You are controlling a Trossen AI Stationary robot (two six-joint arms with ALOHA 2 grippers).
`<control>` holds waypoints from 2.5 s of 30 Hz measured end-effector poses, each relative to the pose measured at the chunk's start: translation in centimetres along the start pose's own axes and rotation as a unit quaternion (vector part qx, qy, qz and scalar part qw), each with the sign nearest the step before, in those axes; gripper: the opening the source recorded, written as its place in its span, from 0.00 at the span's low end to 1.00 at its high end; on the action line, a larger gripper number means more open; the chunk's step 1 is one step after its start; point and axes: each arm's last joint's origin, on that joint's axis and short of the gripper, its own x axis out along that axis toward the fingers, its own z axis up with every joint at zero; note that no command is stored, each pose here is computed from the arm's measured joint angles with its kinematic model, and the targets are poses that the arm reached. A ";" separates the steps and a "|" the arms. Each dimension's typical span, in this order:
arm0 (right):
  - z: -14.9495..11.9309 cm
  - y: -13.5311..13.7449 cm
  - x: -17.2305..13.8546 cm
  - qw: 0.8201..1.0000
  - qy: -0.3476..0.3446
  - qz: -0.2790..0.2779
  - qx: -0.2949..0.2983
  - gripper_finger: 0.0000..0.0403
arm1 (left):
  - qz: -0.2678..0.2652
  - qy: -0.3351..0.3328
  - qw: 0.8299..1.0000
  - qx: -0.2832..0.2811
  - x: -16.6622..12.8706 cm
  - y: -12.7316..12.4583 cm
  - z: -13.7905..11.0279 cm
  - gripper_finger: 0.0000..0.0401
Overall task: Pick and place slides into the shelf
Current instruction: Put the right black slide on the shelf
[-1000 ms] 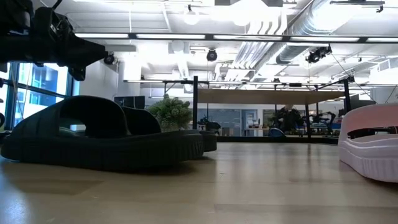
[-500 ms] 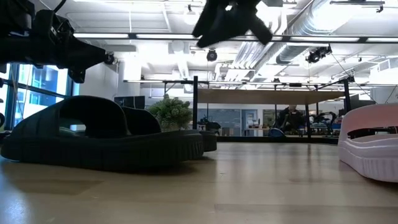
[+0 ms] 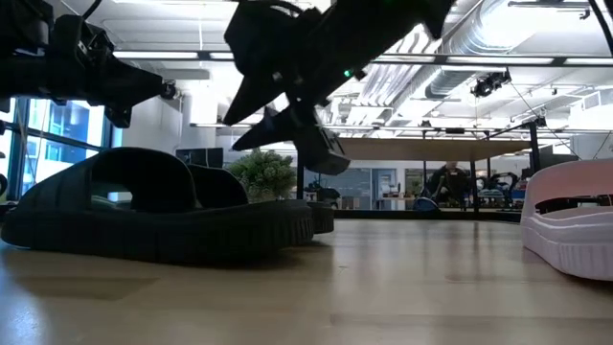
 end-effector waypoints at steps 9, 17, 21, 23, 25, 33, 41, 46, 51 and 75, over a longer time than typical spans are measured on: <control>-1.7 -0.8 1.6 0.998 -0.040 0.034 0.020 0.34 | 0.000 0.000 1.000 0.001 0.0 0.0 0.0 0.18; -2.6 -0.8 2.2 0.996 -0.047 0.062 0.041 0.34 | 0.005 -0.001 1.000 0.001 0.0 0.0 0.0 0.18; -2.8 -0.9 2.4 0.996 -0.048 0.062 0.043 0.34 | 0.005 -0.001 1.000 0.001 0.0 0.0 0.0 0.18; -3.1 -1.1 2.6 0.996 -0.048 0.060 0.048 0.34 | 0.005 -0.001 1.000 0.001 0.0 0.0 0.0 0.18; -3.3 -1.1 2.8 0.994 -0.063 0.072 0.057 0.34 | 0.005 -0.001 1.000 0.001 0.0 0.0 0.0 0.18; -3.6 -0.3 4.4 0.991 -0.067 0.093 0.065 0.34 | 0.013 -0.003 1.000 0.001 0.0 0.1 0.0 0.18; -1.7 -0.8 7.7 0.998 -0.001 0.046 0.053 0.34 | 0.014 -0.003 1.000 0.001 0.0 0.1 0.0 0.18; -0.9 -1.8 8.0 0.997 0.006 0.057 0.054 0.34 | 0.012 -0.002 1.000 0.001 0.0 0.1 0.0 0.18; -1.0 -1.8 8.0 0.996 0.005 0.074 0.056 0.28 | 0.010 -0.001 1.000 0.001 0.0 0.1 0.0 0.18; 0.7 -6.0 -0.4 0.990 0.068 0.041 0.115 0.00 | 0.007 0.000 1.000 -0.001 0.0 0.0 0.0 0.18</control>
